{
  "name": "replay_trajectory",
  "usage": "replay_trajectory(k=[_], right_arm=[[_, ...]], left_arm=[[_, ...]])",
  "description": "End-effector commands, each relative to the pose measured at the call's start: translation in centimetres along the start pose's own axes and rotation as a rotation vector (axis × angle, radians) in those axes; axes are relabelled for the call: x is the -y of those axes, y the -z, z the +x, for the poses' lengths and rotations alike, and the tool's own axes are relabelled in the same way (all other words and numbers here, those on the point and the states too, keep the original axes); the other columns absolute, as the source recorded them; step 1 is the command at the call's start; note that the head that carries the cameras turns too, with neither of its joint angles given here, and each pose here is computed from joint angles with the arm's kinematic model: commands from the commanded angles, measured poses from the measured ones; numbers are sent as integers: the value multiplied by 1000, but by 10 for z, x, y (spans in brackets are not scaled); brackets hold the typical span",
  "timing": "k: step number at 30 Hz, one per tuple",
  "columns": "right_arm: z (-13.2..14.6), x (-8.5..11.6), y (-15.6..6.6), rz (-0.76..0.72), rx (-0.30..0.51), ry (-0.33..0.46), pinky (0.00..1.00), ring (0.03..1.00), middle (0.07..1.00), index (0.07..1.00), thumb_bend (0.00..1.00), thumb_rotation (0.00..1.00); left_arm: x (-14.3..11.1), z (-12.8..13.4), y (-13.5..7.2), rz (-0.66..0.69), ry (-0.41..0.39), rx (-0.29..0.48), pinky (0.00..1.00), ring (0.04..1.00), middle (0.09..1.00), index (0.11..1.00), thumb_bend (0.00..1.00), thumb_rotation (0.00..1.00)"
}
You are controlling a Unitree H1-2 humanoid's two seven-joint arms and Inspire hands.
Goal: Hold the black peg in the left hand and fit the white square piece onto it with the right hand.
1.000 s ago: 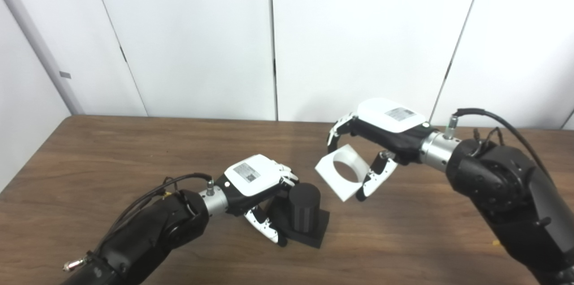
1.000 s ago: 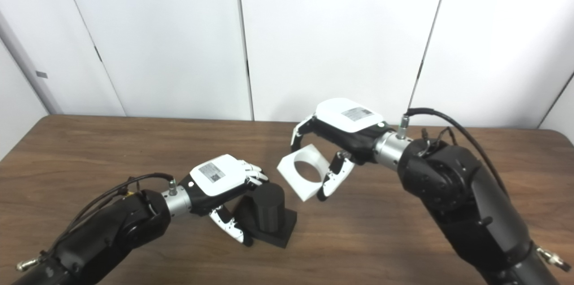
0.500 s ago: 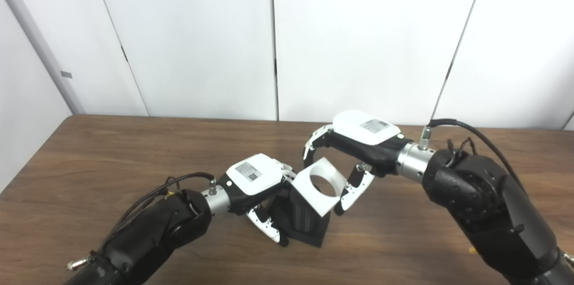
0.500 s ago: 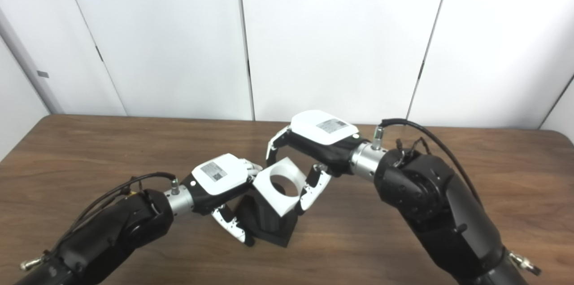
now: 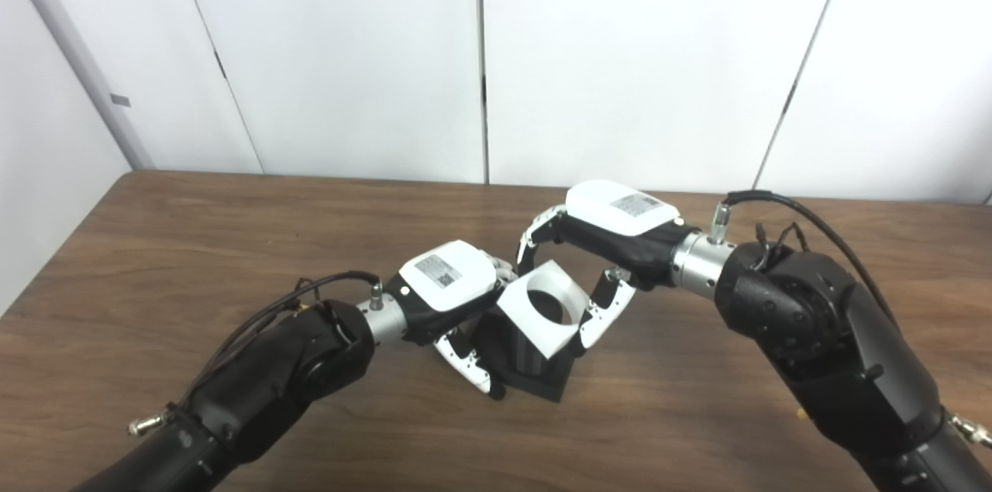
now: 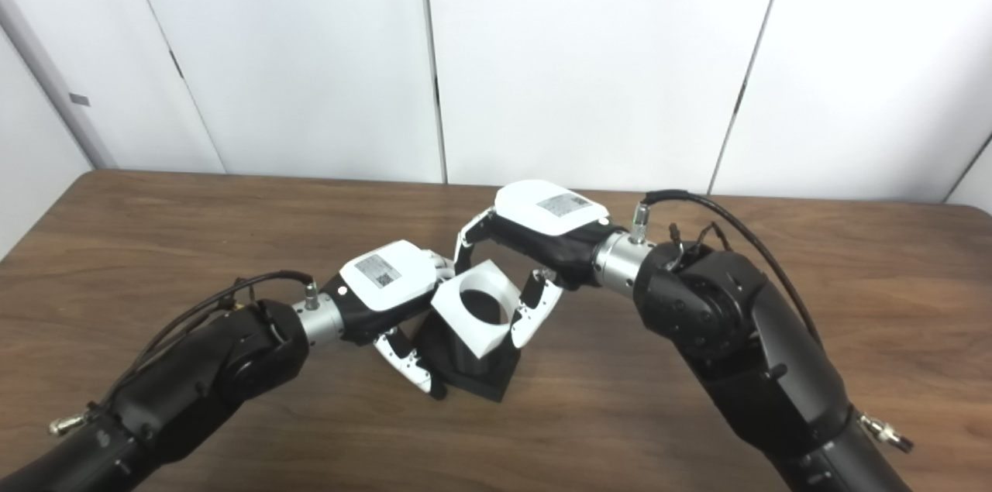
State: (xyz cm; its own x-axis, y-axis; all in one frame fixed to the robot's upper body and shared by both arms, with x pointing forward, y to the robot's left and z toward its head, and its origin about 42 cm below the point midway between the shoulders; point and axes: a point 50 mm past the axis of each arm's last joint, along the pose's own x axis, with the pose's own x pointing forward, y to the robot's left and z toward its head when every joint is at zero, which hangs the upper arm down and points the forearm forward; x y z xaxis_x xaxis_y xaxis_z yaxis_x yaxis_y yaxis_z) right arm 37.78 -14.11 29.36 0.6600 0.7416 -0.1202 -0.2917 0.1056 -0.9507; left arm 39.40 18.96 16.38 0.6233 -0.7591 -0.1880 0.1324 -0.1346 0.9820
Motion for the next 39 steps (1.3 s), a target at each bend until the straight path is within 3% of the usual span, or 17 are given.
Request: replay_trajectory(k=[1,22,39], right_arm=[[4,23,-9,-52,45,64,722,826,734,479,519,135],[20,20,0,-24,18,42,709,827,738,480,519,133],[40,5,-29,-61,92,-9,724,821,749,479,518,138]], left_arm=[[46,-6,-20,20,210,31,816,852,812,489,521,80],[45,-2,-24,22,198,31,818,852,814,489,521,80],[45,2,-28,27,213,26,827,864,828,490,522,79]])
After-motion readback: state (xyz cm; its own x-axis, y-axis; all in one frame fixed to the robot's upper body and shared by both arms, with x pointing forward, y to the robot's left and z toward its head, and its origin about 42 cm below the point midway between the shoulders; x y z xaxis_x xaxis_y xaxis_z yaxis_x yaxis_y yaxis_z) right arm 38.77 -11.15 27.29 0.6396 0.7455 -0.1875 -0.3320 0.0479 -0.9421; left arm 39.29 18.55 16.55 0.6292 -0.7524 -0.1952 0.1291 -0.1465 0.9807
